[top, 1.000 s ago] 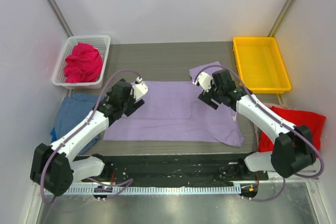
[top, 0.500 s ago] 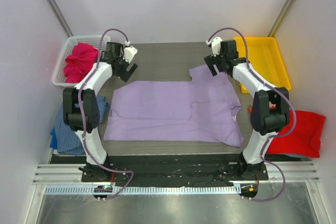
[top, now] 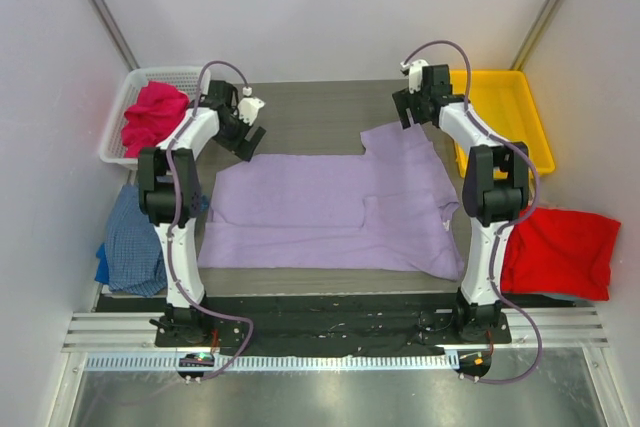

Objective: Fold and stack the t-shirts
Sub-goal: Grap the side of the flattened tshirt furthest away from the robot with both arms

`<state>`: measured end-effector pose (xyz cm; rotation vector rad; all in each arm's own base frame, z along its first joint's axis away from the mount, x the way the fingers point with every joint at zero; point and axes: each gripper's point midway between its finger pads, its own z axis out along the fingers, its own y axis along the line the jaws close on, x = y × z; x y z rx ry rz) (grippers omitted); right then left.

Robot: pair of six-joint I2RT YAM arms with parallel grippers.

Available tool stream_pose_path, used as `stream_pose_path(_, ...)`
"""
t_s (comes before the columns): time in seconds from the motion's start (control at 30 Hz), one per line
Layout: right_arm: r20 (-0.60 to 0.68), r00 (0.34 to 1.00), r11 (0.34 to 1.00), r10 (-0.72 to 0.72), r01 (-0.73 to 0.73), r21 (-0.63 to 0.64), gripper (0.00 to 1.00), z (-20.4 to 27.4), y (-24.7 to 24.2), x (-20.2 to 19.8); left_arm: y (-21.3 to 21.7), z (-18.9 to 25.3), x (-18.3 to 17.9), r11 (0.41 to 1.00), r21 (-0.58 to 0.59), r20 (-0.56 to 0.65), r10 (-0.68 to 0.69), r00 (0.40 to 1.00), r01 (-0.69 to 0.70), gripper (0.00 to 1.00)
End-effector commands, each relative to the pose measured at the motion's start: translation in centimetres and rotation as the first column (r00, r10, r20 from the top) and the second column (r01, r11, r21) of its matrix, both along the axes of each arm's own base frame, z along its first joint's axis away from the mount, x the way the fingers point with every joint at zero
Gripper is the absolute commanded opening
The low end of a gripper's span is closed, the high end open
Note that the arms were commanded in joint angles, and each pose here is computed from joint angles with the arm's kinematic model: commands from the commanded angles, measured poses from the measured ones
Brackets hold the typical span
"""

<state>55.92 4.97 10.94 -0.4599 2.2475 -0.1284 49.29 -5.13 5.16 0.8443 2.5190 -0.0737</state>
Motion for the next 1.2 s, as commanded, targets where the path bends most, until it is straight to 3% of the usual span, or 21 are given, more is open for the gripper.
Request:
stream_pose_path(0.0, 0.056, 0.998, 0.994, -0.006, 0.000, 0.108, 0.85, 2.0, 0.5, 3.4, -0.2, 2.0, 0.4, 0.999, -0.036, 0.021, -0.013, 1.000, 0.014, 0.90)
stream_pose_path(0.2, 0.007, 1.000, 0.984, -0.014, 0.013, 0.176, 0.82, -0.6, 0.0, 5.5, -0.3, 2.1, -0.7, 0.999, -0.039, -0.002, -0.031, 1.000, 0.031, 0.88)
stream_pose_path(1.17, -0.059, 0.998, 0.982, 0.025, -0.014, 0.188, 0.65, -5.5, -0.8, 5.9, 1.1, 1.9, -3.4, 0.998, 0.030, -0.025, -0.046, 0.999, 0.047, 0.86)
